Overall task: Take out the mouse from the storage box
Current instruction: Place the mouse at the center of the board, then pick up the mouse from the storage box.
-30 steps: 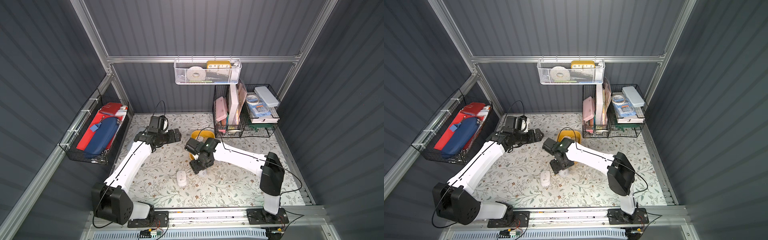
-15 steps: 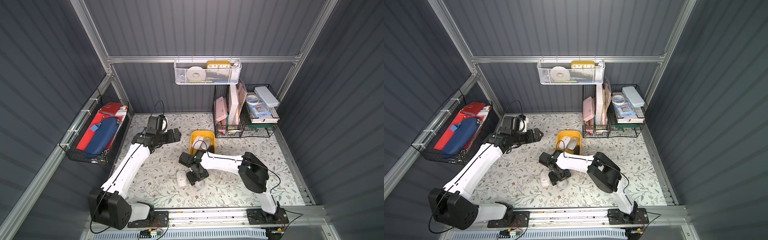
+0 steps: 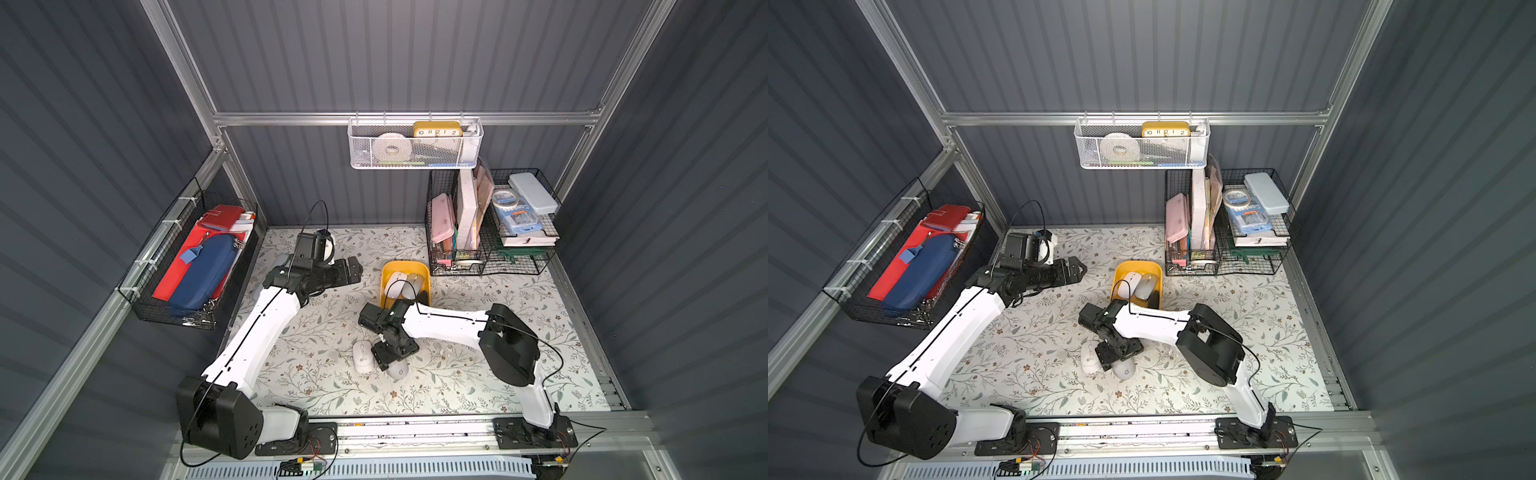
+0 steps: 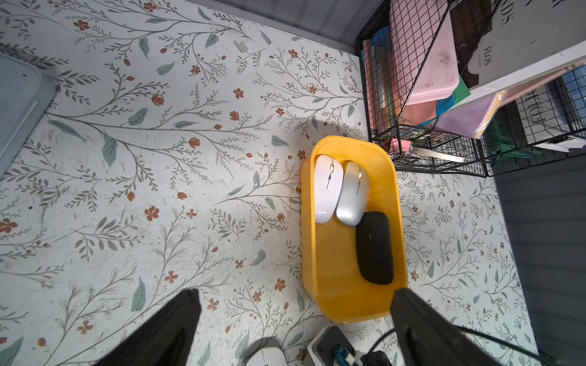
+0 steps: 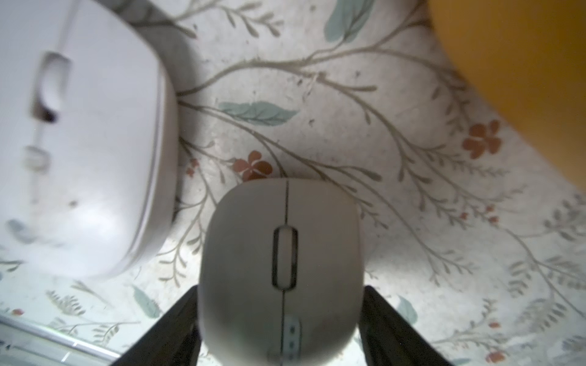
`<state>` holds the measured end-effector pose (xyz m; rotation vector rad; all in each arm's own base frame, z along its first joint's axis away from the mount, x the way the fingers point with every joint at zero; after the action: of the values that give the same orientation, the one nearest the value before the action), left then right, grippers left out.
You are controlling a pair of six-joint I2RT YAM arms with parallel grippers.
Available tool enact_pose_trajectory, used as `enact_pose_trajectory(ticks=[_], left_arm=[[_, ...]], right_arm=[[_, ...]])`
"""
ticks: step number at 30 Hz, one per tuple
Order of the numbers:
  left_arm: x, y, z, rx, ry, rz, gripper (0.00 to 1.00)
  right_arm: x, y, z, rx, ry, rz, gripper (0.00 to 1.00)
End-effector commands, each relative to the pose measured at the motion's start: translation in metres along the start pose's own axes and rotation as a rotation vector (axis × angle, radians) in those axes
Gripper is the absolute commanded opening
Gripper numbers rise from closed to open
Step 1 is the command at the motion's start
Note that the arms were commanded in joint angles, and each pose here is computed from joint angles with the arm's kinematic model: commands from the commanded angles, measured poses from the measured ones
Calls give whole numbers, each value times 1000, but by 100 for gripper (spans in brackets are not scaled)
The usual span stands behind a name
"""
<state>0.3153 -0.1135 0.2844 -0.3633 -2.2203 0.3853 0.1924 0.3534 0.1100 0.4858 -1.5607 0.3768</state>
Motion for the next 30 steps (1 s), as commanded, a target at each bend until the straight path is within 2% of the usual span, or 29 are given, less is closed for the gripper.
enact_pose_trajectory(ticks=[1, 5, 9, 14, 21, 24, 30], left_arm=[[3, -1, -3, -1, -7, 15, 99], [4, -2, -5, -5, -12, 22, 99], [1, -3, -6, -6, -13, 27, 99], [-5, -3, -5, -1, -3, 37, 99], [-11, -2, -8, -7, 10, 27, 99], [-13, -1, -9, -4, 13, 20, 99], [-18, 1, -4, -1, 25, 20, 99]], right_arm=[[49, 0, -4, 9, -105, -13, 80], [93, -9, -8, 13, -228, 21, 80], [112, -53, -35, -44, -320, 101, 80], [98, -108, -93, -98, -322, 136, 79], [68, -147, -152, -140, -258, 126, 78], [67, -157, -152, -159, -238, 125, 77], [65, -155, -114, -147, -169, 145, 77]])
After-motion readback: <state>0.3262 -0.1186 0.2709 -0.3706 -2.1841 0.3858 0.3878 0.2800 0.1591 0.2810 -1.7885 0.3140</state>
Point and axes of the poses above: each gripper's point midway between its finger pads, its own x axis back along the fingers, its own y axis along the line the jaws close on, z = x × y, the point moved 7 cm from there along x, back along the fingers, and after that the axes turned 2 degrees about x, right-handed, at the moved point
